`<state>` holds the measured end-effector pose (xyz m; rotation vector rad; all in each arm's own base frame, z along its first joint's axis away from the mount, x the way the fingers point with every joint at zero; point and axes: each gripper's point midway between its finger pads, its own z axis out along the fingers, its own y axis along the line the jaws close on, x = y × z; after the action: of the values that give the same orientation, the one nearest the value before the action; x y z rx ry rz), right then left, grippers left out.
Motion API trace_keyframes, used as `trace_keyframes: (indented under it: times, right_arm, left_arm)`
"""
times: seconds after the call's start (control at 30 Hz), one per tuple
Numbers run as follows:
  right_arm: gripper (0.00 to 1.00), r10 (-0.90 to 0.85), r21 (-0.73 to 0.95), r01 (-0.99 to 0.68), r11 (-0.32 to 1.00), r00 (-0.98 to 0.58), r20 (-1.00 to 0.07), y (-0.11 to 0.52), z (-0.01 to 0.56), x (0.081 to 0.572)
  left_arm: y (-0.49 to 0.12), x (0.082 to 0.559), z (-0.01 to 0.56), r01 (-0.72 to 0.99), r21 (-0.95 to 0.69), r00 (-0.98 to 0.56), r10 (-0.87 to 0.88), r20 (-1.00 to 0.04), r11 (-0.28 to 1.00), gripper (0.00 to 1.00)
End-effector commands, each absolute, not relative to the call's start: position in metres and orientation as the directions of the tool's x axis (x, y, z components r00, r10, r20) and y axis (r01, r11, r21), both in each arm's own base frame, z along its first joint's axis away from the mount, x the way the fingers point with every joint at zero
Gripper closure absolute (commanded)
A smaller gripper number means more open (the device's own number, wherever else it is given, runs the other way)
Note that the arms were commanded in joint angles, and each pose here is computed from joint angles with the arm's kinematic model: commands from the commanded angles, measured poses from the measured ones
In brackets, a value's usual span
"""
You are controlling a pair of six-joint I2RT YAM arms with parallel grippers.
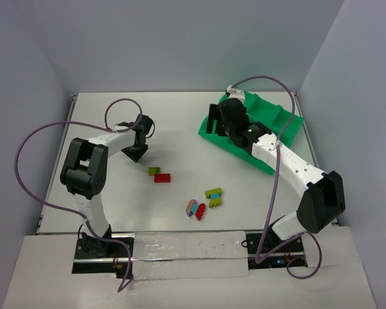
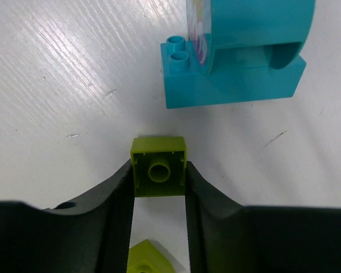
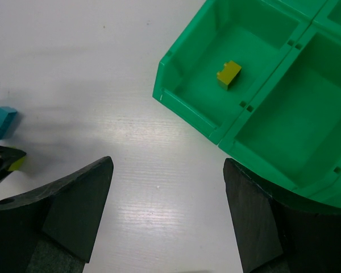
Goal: Sort the legos into containers by color
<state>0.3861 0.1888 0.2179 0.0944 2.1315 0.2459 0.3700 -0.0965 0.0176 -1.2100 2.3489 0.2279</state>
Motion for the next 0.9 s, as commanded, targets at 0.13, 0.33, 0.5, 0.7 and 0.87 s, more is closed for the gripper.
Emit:
trace_keyframes:
  times: [0.13,0.33,0.5,0.7,0.87]
  right_arm:
    - [0.14,0.201,0.242,-0.018,0.970,-0.495,-0.845,0.180,0.239,0.378]
    - [0.14,0.220,0.222,0.046,0.974,-0.429,-0.876,0.149,0.259,0.358]
    - [0.14,0.252,0.212,0.152,0.965,-0.338,-0.907,0.099,0.282,0.326]
    - [0.14,0.307,0.263,0.194,0.945,-0.251,-0.918,0.062,0.296,0.285]
    - [0.14,0.302,0.254,0.243,0.936,-0.188,-0.934,0.034,0.303,0.259]
  left_arm:
    - [-0.128,0.388,0.065,-0.645,-0.091,-0.586,-0.568,-0.578,0.759,0.80]
    - [-0.226,0.417,0.141,-0.260,-0.208,-0.680,-0.332,-0.654,0.943,0.80]
    - [-0.322,0.428,0.193,0.087,-0.423,-0.708,-0.243,-0.663,0.902,0.85]
    - [-0.393,0.447,0.198,0.217,-0.460,-0.726,-0.173,-0.665,0.861,0.85]
    - [-0.439,0.473,0.210,0.292,-0.541,-0.698,-0.211,-0.684,0.789,0.83]
